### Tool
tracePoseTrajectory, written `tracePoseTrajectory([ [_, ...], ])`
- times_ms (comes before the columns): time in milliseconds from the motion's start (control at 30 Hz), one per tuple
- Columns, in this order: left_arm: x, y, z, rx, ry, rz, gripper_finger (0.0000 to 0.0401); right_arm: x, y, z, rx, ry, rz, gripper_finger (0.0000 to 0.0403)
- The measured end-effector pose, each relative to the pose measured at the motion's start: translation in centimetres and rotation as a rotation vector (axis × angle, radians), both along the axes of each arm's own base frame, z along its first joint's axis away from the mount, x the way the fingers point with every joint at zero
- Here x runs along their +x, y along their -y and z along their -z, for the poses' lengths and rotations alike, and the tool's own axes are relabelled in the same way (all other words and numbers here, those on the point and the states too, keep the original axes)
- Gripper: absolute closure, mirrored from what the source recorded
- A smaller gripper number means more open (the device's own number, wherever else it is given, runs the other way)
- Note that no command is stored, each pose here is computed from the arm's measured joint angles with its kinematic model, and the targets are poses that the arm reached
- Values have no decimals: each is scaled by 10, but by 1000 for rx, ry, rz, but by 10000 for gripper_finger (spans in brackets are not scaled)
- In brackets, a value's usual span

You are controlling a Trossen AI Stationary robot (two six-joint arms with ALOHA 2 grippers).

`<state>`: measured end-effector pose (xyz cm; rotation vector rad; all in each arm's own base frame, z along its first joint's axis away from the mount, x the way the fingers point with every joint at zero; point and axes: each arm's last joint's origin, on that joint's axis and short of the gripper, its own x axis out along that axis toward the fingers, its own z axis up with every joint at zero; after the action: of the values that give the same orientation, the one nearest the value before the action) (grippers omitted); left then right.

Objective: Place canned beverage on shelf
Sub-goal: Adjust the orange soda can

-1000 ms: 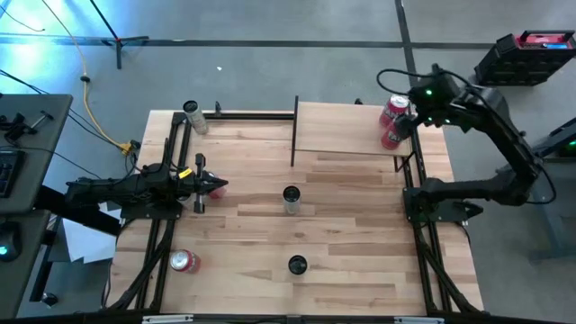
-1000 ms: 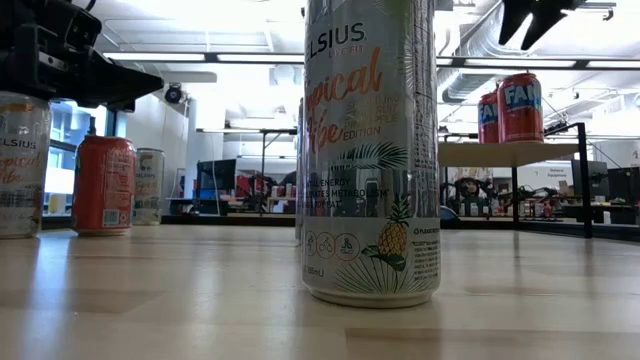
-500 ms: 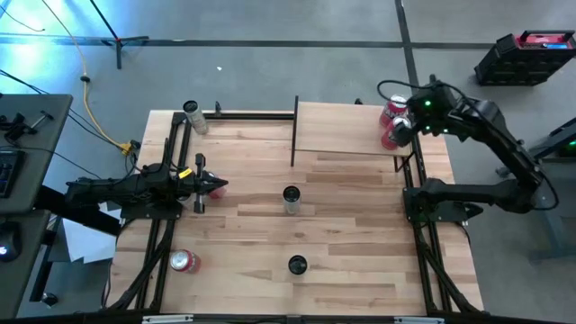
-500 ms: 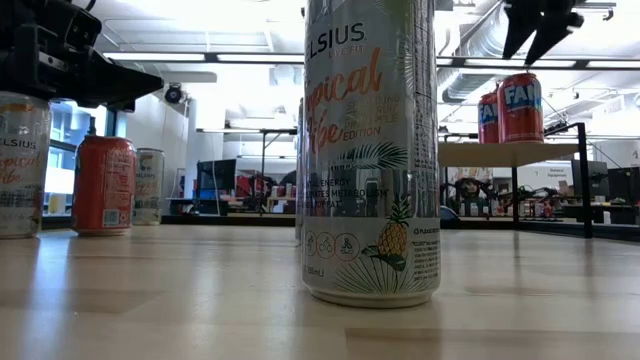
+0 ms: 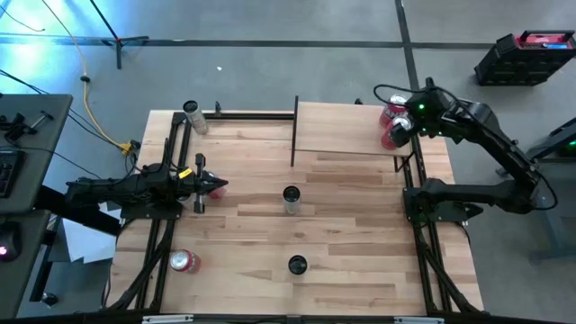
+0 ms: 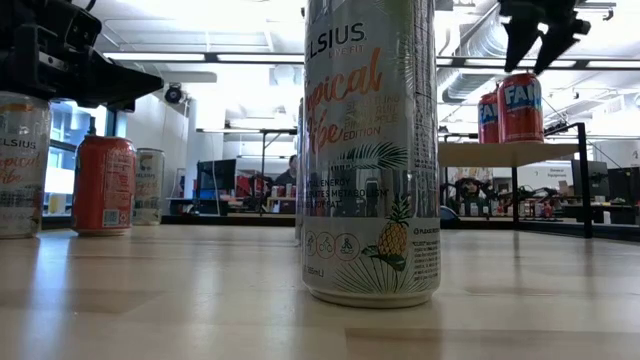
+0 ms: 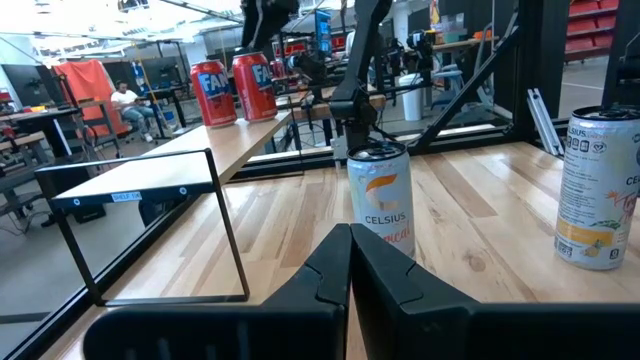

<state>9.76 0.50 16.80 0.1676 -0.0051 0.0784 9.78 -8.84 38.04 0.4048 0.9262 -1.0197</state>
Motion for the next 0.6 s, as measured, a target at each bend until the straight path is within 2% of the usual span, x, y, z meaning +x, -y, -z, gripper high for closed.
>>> tracePoseTrajectory([
  [100,0,0,0,0,0,0,398,3,0,8,53,19,-16,16],
  [600,0,0,0,0,0,0,398,4,0,9,82,50,-17,16],
])
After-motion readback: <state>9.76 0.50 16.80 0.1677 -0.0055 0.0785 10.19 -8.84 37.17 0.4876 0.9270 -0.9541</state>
